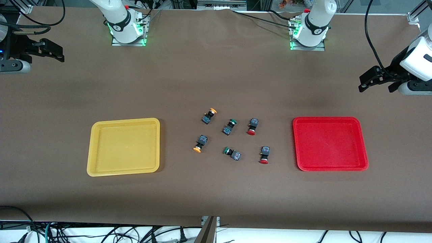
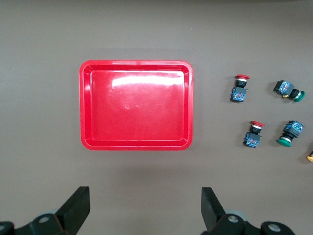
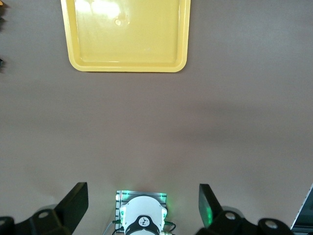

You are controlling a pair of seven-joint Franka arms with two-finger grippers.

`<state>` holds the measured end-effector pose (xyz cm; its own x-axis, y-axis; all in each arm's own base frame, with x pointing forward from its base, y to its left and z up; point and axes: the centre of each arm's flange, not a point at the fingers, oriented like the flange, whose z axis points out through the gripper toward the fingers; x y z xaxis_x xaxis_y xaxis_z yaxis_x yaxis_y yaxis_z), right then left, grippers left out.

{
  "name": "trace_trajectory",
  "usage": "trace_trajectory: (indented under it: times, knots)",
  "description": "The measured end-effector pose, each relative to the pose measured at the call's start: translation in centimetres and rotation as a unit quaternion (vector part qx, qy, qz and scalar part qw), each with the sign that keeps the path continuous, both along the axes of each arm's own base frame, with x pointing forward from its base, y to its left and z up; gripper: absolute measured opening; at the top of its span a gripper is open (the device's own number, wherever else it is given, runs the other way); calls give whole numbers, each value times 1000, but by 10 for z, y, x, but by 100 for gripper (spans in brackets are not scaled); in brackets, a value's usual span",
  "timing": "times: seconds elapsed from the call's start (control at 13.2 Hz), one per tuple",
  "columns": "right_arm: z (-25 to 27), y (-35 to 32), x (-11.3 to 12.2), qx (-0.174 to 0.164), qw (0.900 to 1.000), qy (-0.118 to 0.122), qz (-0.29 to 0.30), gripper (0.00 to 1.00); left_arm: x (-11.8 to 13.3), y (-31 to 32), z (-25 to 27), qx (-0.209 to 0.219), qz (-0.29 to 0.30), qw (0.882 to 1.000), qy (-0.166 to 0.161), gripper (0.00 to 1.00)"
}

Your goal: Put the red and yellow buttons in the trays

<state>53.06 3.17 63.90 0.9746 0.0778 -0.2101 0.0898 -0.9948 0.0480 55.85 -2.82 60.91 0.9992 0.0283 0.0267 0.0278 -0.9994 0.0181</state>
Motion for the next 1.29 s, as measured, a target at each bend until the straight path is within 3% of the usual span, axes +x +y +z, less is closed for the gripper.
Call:
trace_trajectory:
  times: [0.46,0.76,1.06,1.14,1.29]
  knots:
    - [-3,0,3,0,1000,0,0,100,2,-1,-3,0,0,1000,3,100]
    - [-31,3,20,-2,1000,18,1,100,3,-1,-6,0,0,1000,5,100]
    - [-112,27,63,-5,998,51,19,100,5,-1,-9,0,0,1000,7,100]
    - [-137,46,74,-10,998,53,19,100,5,-1,-9,0,0,1000,7,100]
    - [-187,97,94,-25,999,35,-28,100,6,-1,-9,0,0,1000,5,100]
